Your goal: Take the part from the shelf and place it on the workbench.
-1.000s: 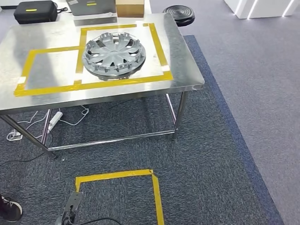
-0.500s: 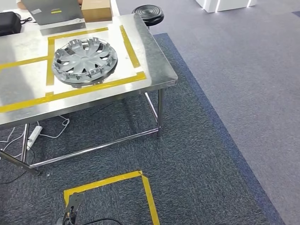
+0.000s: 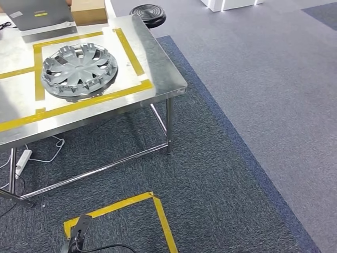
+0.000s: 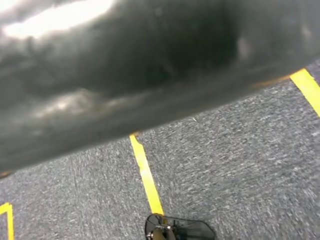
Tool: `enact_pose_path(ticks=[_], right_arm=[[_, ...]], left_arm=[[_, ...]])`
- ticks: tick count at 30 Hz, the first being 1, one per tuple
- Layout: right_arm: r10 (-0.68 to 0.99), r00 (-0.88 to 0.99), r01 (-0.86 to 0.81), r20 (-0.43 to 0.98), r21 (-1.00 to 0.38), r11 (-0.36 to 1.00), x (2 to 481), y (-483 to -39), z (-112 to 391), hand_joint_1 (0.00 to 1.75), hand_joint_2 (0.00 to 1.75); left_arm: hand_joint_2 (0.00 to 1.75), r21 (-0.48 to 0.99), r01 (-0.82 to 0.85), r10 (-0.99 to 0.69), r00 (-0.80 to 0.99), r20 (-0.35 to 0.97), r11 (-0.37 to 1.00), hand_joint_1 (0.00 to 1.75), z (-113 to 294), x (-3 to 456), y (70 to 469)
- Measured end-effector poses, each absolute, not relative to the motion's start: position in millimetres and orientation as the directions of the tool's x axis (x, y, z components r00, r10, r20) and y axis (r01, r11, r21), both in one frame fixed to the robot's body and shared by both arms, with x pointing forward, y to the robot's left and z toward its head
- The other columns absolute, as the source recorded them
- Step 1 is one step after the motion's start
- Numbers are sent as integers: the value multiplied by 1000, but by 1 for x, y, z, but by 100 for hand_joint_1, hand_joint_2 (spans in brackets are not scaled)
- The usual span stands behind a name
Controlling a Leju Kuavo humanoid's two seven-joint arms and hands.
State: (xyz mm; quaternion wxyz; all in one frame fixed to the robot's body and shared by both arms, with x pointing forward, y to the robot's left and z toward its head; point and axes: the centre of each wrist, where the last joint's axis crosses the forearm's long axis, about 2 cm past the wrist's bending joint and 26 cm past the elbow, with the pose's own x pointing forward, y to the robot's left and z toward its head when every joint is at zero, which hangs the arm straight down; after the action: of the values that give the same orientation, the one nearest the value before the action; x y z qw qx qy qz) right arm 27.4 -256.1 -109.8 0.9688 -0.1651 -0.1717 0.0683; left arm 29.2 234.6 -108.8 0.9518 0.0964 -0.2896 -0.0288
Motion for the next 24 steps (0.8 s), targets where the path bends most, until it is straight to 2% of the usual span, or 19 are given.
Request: enact_pose_path(ticks=[24], right_arm=[[188,933,-79,307,-334,939,27,-256,-110,0,0]], left_arm=[[0,199,-14,-99,832,546,980,0,-109,28,236]])
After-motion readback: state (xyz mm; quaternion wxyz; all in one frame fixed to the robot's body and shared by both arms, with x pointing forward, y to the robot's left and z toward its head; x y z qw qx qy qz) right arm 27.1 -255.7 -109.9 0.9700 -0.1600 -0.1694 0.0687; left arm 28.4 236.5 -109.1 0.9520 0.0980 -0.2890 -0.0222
